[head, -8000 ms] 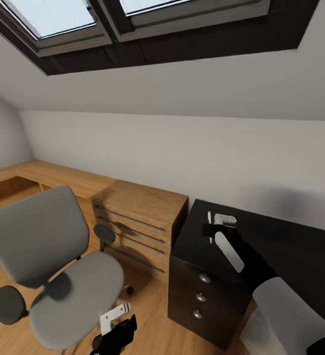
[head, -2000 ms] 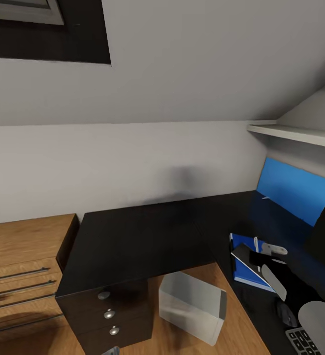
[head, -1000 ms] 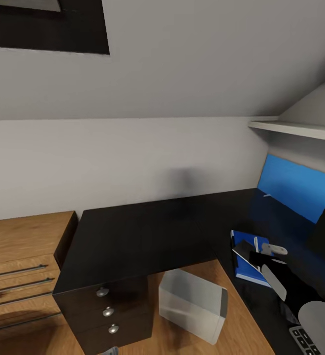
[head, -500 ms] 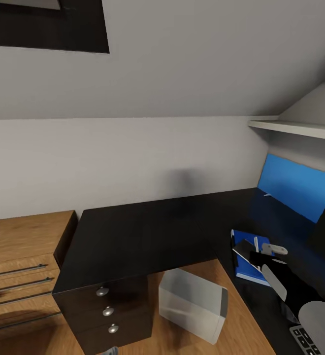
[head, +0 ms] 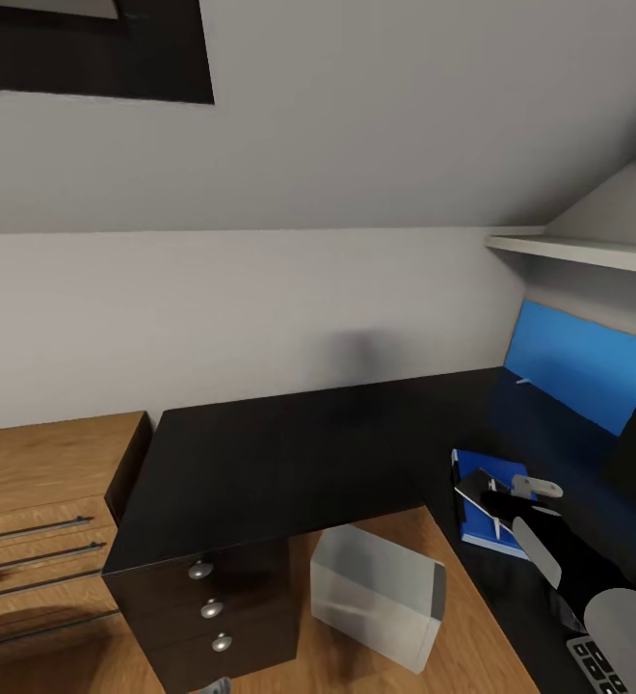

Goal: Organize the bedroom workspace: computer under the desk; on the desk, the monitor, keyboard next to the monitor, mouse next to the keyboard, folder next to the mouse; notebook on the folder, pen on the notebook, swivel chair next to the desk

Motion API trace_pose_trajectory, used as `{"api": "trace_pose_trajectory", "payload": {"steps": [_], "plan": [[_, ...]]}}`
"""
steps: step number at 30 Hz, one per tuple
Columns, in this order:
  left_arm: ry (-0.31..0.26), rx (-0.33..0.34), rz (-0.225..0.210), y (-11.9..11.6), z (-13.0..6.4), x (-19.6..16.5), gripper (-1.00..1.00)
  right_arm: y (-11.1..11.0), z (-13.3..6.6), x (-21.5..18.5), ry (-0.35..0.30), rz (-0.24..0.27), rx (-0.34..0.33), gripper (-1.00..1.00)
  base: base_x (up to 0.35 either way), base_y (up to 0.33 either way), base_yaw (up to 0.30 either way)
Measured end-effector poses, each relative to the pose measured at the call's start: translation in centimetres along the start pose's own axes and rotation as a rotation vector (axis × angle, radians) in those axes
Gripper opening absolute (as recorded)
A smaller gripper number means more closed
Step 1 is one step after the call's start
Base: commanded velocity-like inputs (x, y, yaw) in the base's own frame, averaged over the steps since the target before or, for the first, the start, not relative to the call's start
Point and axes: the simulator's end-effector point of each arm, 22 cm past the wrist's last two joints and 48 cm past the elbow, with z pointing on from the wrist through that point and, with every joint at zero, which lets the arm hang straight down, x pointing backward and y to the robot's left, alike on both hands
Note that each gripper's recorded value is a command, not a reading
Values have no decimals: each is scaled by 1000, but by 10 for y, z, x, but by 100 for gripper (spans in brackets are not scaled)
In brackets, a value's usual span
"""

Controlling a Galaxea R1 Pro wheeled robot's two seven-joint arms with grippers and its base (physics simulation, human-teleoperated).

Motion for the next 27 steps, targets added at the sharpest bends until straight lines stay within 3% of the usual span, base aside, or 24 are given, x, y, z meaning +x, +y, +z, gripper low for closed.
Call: {"api": "trace_pose_trajectory", "payload": {"steps": [4,6,10,15,25,26,27], "plan": [[2,-5,3,2,1,2,100,6,-2,-7,-13,1,-11,100,0,0,0],[4,-9,5,4,2,3,100,25,-12,-36,-63,2,-51,100,0,0,0],[12,-27,18,12,5,8,100,51,-28,-55,-67,-20,-109,100,0,0,0],[15,-37,26,16,6,11,100,106,-61,-40,-56,-35,-197,100,0,0,0],[16,-40,25,17,6,11,100,156,-105,-27,-51,-43,-282,100,0,0,0],[18,-41,26,17,6,12,100,180,-122,-25,-36,-43,-332,100,0,0,0],[18,-41,26,17,7,12,100,183,-124,-25,-36,-45,-336,100,0,0,0]]}}
